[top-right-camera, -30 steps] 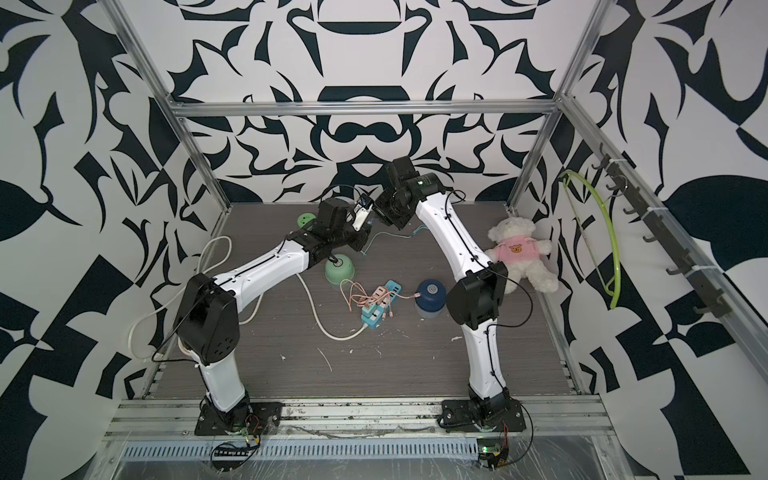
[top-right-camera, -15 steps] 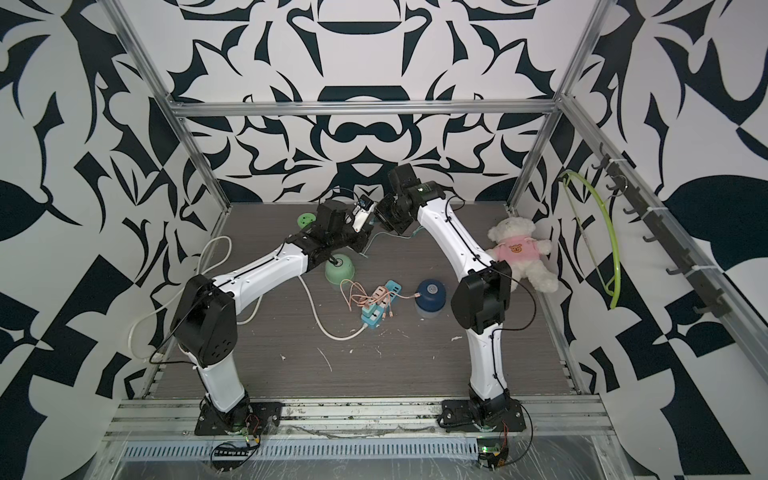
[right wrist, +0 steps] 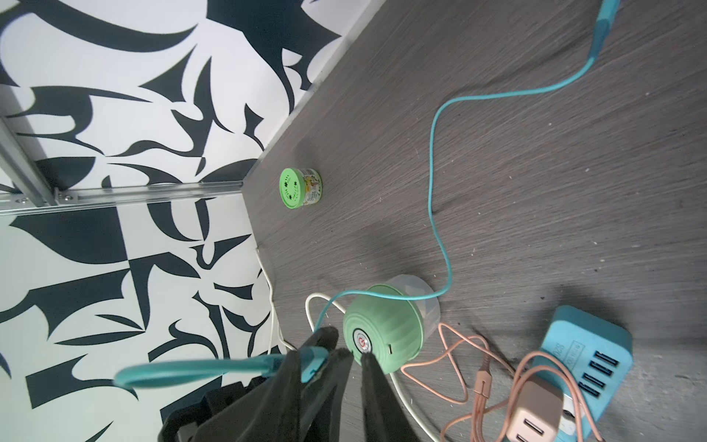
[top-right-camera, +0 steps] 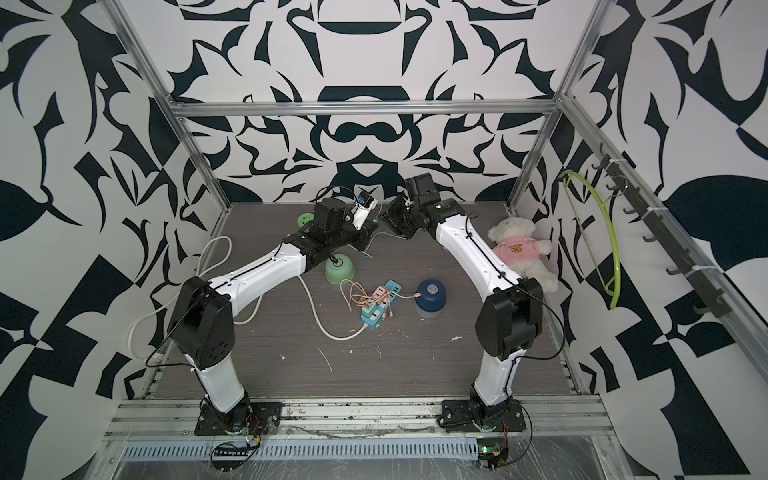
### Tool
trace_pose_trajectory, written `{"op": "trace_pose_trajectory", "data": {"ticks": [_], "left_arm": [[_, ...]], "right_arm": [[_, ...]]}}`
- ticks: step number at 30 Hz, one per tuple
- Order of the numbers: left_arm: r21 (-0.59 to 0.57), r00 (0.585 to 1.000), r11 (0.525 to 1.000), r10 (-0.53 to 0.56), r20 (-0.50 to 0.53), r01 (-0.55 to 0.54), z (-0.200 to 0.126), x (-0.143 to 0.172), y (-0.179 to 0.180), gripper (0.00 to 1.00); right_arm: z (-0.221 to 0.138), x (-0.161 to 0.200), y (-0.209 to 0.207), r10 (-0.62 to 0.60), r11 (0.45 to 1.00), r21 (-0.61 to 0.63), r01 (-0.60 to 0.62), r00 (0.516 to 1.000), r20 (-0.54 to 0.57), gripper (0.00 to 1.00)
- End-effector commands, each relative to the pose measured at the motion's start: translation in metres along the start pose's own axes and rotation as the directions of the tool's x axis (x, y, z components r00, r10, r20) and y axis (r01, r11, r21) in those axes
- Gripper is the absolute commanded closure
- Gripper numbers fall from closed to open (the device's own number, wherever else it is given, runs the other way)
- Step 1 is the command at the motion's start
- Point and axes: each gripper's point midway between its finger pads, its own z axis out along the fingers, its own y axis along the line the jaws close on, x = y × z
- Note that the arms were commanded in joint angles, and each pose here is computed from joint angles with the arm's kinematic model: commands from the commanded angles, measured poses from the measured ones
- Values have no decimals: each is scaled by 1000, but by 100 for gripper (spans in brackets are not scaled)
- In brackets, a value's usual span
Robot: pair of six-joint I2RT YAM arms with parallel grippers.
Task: Charge the cordless meat grinders
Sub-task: Pick up the charging cable from the center of the board.
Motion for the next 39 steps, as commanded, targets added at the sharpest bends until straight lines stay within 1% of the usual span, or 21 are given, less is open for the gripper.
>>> {"op": "trace_pose_trajectory", "data": {"ticks": [1, 9, 23, 28, 30, 31, 32, 33, 34, 35, 36, 37, 39], "left_arm": [[33, 1000, 999, -7, 26, 6, -6, -10, -9, 100], [46, 1000, 999, -16, 19, 15, -4, -9, -11, 100], [83, 998, 995, -53, -17, 54, 5, -4, -16, 100], [81, 997, 994, -73, -40, 76, 8, 0, -15, 100], [64, 995, 994, -90, -54, 93, 9, 3, -10, 100], [54, 994, 994, -94, -59, 97, 8, 4, -7, 100], [45, 994, 994, -95, -60, 97, 7, 4, -5, 100], [42, 994, 994, -93, -61, 96, 6, 5, -4, 100], [43, 994, 995, -90, -60, 93, 5, 5, -4, 100], [50, 994, 994, -90, -59, 93, 5, 6, -5, 100], [58, 994, 994, -90, -53, 93, 5, 5, -7, 100], [63, 994, 993, -93, -49, 96, 6, 5, -7, 100], [70, 995, 993, -96, -39, 99, 6, 1, -9, 100]], "right_arm": [[-19, 1, 34, -71, 989, -128, 74, 997, 25, 72], [-20, -1, 41, -63, 985, -160, 68, 997, 38, 68], [-23, 0, 41, -54, 978, -197, 63, 997, 53, 67], [-29, 1, 41, -58, 976, -208, 70, 996, 63, 69], [-42, -4, 31, -57, 982, -173, 76, 992, 110, 70], [-57, -11, 24, -62, 985, -151, 87, 985, 163, 70], [-70, -16, 16, -75, 987, -125, 104, 974, 214, 69], [-90, -24, 9, -102, 988, -85, 131, 953, 285, 69], [-100, -25, 0, -127, 988, -45, 148, 940, 316, 67], [-102, -23, -5, -134, 988, -36, 152, 942, 309, 65], [-95, -18, -8, -132, 988, -38, 148, 955, 267, 64], [-84, -13, -11, -123, 991, -33, 133, 968, 219, 63], [-63, -5, -5, -107, 991, -64, 117, 984, 143, 59]]}}
